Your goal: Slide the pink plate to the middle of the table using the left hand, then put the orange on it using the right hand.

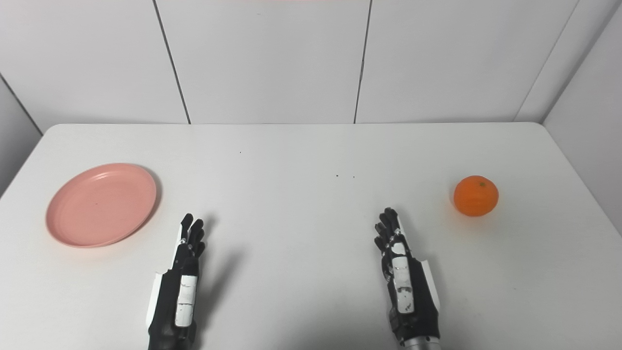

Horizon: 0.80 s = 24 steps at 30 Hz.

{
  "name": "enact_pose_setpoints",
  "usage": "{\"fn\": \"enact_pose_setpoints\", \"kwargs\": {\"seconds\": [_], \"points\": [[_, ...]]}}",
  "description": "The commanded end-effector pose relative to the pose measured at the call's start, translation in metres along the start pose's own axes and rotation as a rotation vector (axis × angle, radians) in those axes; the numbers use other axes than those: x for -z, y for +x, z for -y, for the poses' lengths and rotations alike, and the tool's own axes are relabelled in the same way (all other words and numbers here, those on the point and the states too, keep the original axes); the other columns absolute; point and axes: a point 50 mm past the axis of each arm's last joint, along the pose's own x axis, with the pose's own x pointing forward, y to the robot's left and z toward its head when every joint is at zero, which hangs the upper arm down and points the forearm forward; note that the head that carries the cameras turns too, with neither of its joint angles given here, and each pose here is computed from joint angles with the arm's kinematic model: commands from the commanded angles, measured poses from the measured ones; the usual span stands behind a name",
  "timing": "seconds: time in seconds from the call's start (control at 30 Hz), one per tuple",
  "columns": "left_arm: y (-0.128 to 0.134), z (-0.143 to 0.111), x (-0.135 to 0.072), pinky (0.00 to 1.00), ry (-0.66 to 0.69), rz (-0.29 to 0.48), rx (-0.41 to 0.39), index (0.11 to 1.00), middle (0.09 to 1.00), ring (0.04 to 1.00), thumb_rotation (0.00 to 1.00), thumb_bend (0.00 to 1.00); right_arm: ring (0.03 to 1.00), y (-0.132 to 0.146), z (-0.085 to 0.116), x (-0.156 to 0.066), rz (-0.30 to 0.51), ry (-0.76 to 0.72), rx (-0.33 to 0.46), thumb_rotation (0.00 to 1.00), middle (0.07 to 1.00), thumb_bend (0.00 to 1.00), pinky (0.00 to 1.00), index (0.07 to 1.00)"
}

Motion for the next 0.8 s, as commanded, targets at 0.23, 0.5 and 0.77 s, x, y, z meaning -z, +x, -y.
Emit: {"fn": "enact_pose_setpoints", "kwargs": {"seconds": [0.23,0.5,0.77], "points": [[-0.0761,-0.0281,0.0243,1.0,0.067,-0.181,-0.035,1.0,0.984,0.993,1.0,0.86,0.997,-0.0303,0.0118,-0.0077,0.04,-0.116,-0.019,1.0,0.98,0.85,1.0,0.973],[-0.0769,-0.0261,0.0251,1.0,0.042,-0.171,-0.051,0.998,0.981,0.994,1.0,0.89,1.0,-0.0301,0.014,-0.0072,0.037,-0.132,-0.029,1.0,0.978,0.87,1.0,0.97],[-0.0763,-0.0274,0.0243,1.0,0.018,-0.167,-0.046,1.0,0.979,0.995,1.0,0.97,0.999,-0.0302,0.0102,-0.0081,0.037,-0.127,-0.036,1.0,0.977,0.87,1.0,0.968]]}}
